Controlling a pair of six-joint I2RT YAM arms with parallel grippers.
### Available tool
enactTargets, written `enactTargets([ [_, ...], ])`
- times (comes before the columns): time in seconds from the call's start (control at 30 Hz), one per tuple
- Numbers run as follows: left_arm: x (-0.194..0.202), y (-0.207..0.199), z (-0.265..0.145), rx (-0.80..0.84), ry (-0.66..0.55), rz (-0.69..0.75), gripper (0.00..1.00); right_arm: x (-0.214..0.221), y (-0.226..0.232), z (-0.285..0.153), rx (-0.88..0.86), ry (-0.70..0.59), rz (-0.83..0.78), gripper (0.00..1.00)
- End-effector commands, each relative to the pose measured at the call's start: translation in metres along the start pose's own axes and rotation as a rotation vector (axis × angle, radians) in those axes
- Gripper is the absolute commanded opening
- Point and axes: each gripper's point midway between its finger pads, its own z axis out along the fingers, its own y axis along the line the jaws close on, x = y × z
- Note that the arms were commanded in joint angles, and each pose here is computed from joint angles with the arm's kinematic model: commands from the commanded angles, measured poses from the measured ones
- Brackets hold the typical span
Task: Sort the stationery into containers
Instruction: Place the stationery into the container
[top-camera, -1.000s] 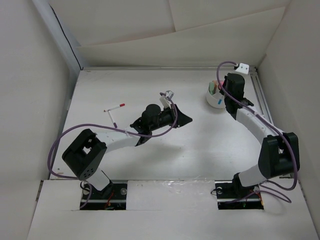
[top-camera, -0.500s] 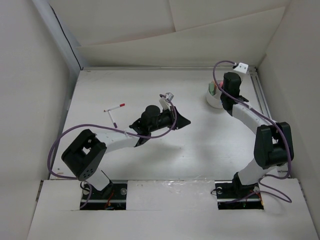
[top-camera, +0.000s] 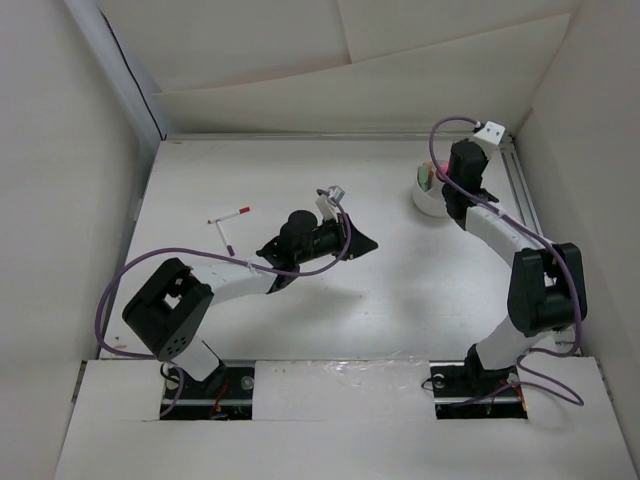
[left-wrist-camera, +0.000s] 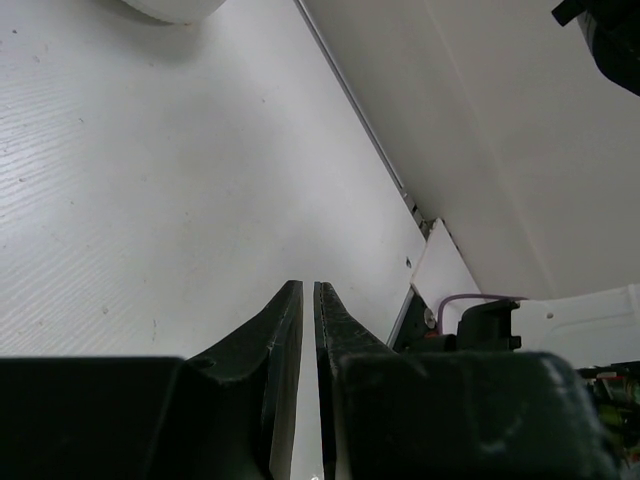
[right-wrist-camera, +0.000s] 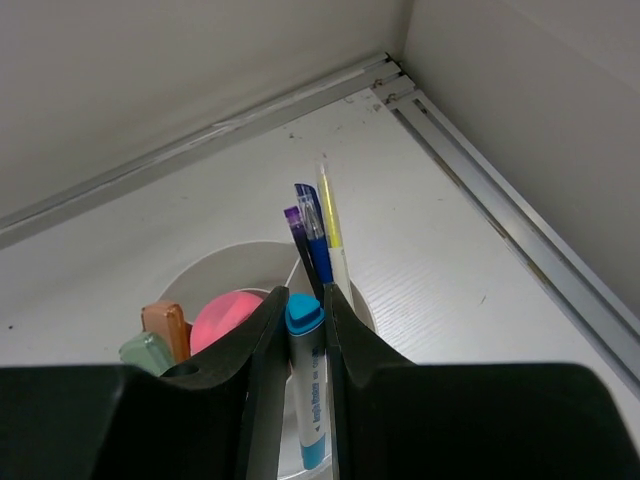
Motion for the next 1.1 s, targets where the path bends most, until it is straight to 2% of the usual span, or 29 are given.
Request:
enactTargets([
  [0.0, -0.017, -0.013, -0.005, 0.041, -0.057, 0.050, 0.07, -0.014, 0.001, 0.013, 0.035, -0.049, 0.040, 0.09],
  [0.27, -0.021, -0.006, -0.005, 0.005, -0.080, 0.046, 0.07, -0.008, 0.000, 0.017, 0.035, -0.046, 0.057, 0.09],
  [0.33, -0.022, -0.005, -0.004, -0.001, -0.087, 0.045, 0.07, -0.007, 0.002, 0.017, 0.025, -0.044, 0.057, 0.14],
  [0.37, -0.024, -0.004, -0.004, -0.011, -0.096, 0.045, 0.07, -0.006, 0.000, 0.015, 0.025, -0.042, 0.055, 0.18],
  [0.4, -0.025, -0.003, -0.004, -0.017, -0.103, 0.045, 0.07, -0.005, 0.003, 0.011, 0.016, -0.041, 0.064, 0.30],
  [0.53, -0.028, 0.006, -0.006, -0.068, -0.120, 0.036, 0.08, -0.009, 0.000, -0.006, 0.015, -0.052, 0.094, 0.57],
  [0.63, -0.031, 0.012, -0.009, -0.117, -0.136, 0.028, 0.10, -0.015, -0.004, -0.016, 0.001, -0.049, 0.106, 0.70],
  [0.73, -0.045, 0.014, -0.016, -0.162, -0.182, 0.003, 0.15, -0.031, 0.001, -0.030, -0.052, -0.059, 0.131, 0.71],
  [0.93, -0.064, 0.035, -0.034, -0.328, -0.297, -0.057, 0.28, -0.035, 0.024, -0.073, -0.209, -0.036, 0.130, 0.72],
  [1.07, -0.073, 0.039, -0.046, -0.388, -0.347, -0.081, 0.34, -0.028, 0.046, -0.102, -0.339, -0.008, 0.116, 0.63],
])
